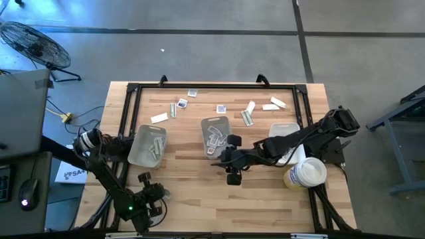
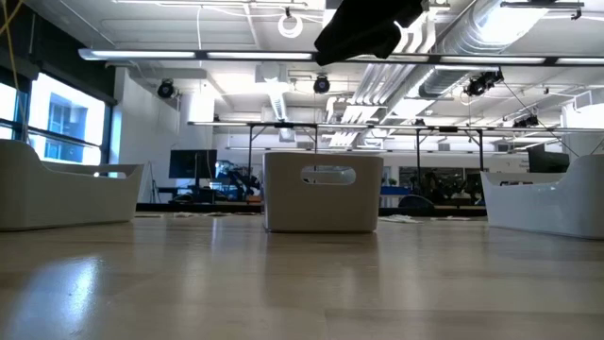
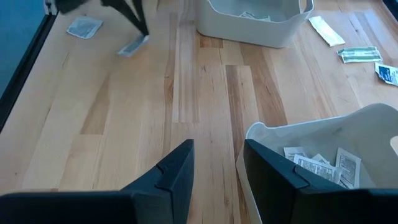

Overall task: Pick & Place First Aid Supplies
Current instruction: Put the ointment pack into the right gray bin

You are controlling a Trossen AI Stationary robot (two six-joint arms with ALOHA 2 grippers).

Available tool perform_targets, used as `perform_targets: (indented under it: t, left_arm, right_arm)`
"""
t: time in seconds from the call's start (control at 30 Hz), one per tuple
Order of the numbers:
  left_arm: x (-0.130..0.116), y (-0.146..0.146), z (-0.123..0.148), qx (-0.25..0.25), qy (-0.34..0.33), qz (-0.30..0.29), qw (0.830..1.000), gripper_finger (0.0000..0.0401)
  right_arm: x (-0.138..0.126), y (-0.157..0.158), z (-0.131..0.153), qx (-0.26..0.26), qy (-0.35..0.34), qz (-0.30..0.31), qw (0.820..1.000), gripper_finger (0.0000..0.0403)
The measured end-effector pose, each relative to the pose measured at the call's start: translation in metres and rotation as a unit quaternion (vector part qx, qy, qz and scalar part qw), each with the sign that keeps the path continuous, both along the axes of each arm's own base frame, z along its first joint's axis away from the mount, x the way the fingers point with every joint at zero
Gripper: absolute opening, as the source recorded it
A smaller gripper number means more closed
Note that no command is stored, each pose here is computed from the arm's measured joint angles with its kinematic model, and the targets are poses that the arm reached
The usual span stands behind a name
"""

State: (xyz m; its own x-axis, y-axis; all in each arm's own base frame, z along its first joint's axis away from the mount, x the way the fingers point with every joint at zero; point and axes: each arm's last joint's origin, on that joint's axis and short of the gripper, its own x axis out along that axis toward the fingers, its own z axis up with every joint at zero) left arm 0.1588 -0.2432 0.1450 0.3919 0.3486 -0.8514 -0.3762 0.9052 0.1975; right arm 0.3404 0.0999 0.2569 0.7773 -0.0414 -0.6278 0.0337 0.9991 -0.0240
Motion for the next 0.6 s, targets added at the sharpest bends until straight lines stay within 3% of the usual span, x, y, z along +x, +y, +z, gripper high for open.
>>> perform_targets:
  t: [0.27,0.4,0.6]
  left_arm:
    - [0.027,0.018,0.025,-0.004,-0.031,-0.014,0.999,0.0000]
    - [0.048,0.039,0.042,-0.017,-0.037,-0.017,0.999,0.0000]
    - [0.087,0.078,0.067,-0.006,-0.067,-0.068,0.995,0.0000]
  right_arm:
    - [-0.001,0.004,0.000,-0.010,0.001,0.010,1.000,0.0133]
    - [-0.008,0.014,-0.003,-0.017,0.022,0.026,0.999,0.0133]
    - [-0.023,0.033,-0.010,-0.019,0.068,0.034,0.997,0.0133]
